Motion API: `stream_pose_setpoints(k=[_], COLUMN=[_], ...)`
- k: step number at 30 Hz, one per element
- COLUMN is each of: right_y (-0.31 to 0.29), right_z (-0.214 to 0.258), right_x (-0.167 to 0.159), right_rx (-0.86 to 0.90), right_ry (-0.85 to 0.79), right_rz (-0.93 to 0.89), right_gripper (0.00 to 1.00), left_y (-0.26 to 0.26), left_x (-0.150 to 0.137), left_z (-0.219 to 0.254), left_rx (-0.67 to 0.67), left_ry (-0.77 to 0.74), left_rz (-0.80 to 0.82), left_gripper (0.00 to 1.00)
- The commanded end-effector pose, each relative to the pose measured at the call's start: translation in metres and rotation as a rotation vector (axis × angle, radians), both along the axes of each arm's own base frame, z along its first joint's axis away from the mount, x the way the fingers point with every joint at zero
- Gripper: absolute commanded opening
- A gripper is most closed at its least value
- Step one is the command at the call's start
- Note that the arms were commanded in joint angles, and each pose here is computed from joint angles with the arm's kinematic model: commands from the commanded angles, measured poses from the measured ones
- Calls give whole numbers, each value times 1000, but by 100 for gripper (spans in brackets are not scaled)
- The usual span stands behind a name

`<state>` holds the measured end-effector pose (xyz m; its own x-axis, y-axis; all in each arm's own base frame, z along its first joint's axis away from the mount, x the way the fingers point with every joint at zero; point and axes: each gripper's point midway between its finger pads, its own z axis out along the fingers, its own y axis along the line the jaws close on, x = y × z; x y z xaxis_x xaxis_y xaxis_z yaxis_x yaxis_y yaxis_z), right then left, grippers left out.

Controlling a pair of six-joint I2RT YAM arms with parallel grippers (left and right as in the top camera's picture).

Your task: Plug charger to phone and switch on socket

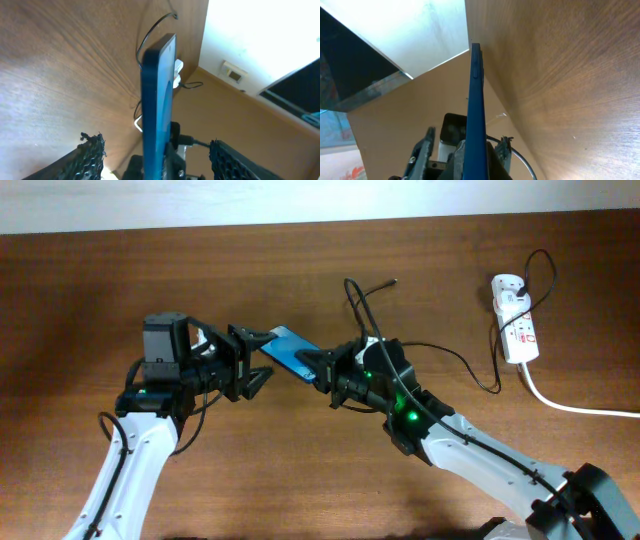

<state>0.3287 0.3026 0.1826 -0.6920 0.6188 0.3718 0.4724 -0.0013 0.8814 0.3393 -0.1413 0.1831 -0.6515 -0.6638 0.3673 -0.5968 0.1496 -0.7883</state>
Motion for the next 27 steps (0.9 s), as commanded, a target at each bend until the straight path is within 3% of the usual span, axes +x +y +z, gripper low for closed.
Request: stream_pose_setpoints(k=[1, 5, 8, 11, 14, 17, 18, 19, 22, 23, 24, 27], right_y=[11, 29, 31, 31, 30, 29, 29, 27, -6, -36, -43, -106], right_z=[16, 30, 31, 30, 30, 28, 24, 14, -31, -51, -52, -50], right_x=[-5, -24, -28, -28, -25, -26, -27, -28, -9, 5, 10, 33], right_rx=[22, 77, 84, 83, 79, 73, 62, -2, -383, -641, -698, -868], right_ry=[-50, -82, -74, -73, -76, -69, -56, -85, -250, -329, -371, -216], right_rz=[21, 136, 160, 157, 141, 142, 144, 165, 97, 32, 41, 38], right_gripper=[4, 4, 4, 4, 7, 32, 51, 99, 99, 99, 98, 98], left_y=[1, 1, -4, -14, -14, -14, -13, -6, 8, 13, 9, -9], left_x=[3, 3, 4, 6, 6, 6, 7, 13, 24, 31, 36, 52], left_z=[0, 0, 2, 10, 10, 10, 9, 6, -1, -15, -21, -42], left_rx=[-14, -14, -16, -22, -24, -23, -11, 41, 85, 26, -39, -207], left_ry=[40, 40, 24, -27, -26, -27, -35, -69, -130, -143, -154, -130], left_rz=[42, 42, 27, 0, -2, -2, 3, 21, 14, -66, -120, -265], left_gripper=[65, 55, 36, 25, 4, 0, 0, 0, 0, 0, 0, 0])
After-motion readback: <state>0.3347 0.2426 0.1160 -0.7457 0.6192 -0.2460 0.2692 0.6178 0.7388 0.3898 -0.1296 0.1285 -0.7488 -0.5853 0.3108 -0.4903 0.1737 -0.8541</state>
